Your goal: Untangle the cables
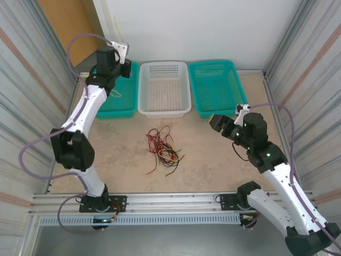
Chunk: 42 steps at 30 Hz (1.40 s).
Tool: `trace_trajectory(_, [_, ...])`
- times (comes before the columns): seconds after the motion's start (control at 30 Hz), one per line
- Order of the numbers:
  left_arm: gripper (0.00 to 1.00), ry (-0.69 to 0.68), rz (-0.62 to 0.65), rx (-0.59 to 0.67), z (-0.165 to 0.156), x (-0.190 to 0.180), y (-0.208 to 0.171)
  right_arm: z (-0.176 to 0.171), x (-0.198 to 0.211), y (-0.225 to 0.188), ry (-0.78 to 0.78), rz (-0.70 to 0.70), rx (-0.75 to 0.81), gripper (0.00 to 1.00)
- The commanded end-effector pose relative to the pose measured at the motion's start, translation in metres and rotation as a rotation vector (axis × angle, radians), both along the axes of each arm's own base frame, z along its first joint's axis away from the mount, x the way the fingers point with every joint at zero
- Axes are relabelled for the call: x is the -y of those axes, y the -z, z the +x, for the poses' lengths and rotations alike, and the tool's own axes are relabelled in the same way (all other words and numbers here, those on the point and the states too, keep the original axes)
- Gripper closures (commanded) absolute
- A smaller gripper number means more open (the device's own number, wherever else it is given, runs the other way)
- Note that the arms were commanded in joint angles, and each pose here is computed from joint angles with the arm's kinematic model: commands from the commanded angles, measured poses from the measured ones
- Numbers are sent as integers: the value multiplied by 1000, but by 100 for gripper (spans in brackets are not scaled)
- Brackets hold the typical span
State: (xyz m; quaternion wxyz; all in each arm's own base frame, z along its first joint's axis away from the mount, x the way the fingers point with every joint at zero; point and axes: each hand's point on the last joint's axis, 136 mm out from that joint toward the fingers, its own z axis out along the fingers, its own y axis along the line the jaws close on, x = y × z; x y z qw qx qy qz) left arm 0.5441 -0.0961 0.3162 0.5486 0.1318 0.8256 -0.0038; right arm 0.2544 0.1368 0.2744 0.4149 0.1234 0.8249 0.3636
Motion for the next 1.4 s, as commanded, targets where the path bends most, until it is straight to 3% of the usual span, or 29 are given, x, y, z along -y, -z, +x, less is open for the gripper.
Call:
trace_trajectory(0.0, [100, -31, 25, -72, 14, -16, 25, -1, -5, 10, -19, -3, -21, 39])
trace_trajectory(0.2, [100, -84, 47, -183, 35, -39, 79, 1, -9, 26, -24, -26, -49, 40])
trace_trajectory(0.23, [89, -84, 49, -197, 37, -40, 85, 1, -10, 28, -26, -25, -53, 40])
trace_trajectory(0.3, [54, -100, 54, -220, 37, -45, 94, 2, -11, 31, -26, -23, -59, 41])
trace_trajectory(0.33, [42, -110, 61, -228, 36, -47, 98, 2, -12, 31, -27, -23, -61, 41])
trace_trajectory(0.43, [28, -125, 67, -220, 28, -51, 98, 1, -12, 27, -25, -21, -51, 41])
trace_trajectory(0.5, [25, -145, 67, -202, 23, -55, 88, 0, -11, 24, -23, -16, -44, 41])
trace_trajectory(0.67, [22, -211, 21, -103, 0, -64, 31, -5, -14, 14, -40, -18, -27, 41])
trace_trajectory(0.8, [26, -250, -179, -26, -47, -60, -34, -9, -23, 17, -76, -75, -50, 41])
trace_trajectory(0.87, [28, -223, -281, -4, -79, -46, -53, -11, -33, 21, -108, -107, -65, 42])
trace_trajectory(0.97, [29, -72, -384, -19, -128, -3, -60, -14, -52, 28, -163, -169, -83, 42])
trace_trajectory(1.07, [29, 120, -434, -142, -181, 50, -33, -17, -72, 40, -222, -231, -113, 42])
trace_trajectory(1.17, [34, 271, -523, -353, -233, 90, 18, -20, -93, 58, -276, -293, -151, 42])
trace_trajectory(1.37, [36, 212, -474, -552, -299, 89, 108, -24, -126, 100, -348, -327, -243, 43])
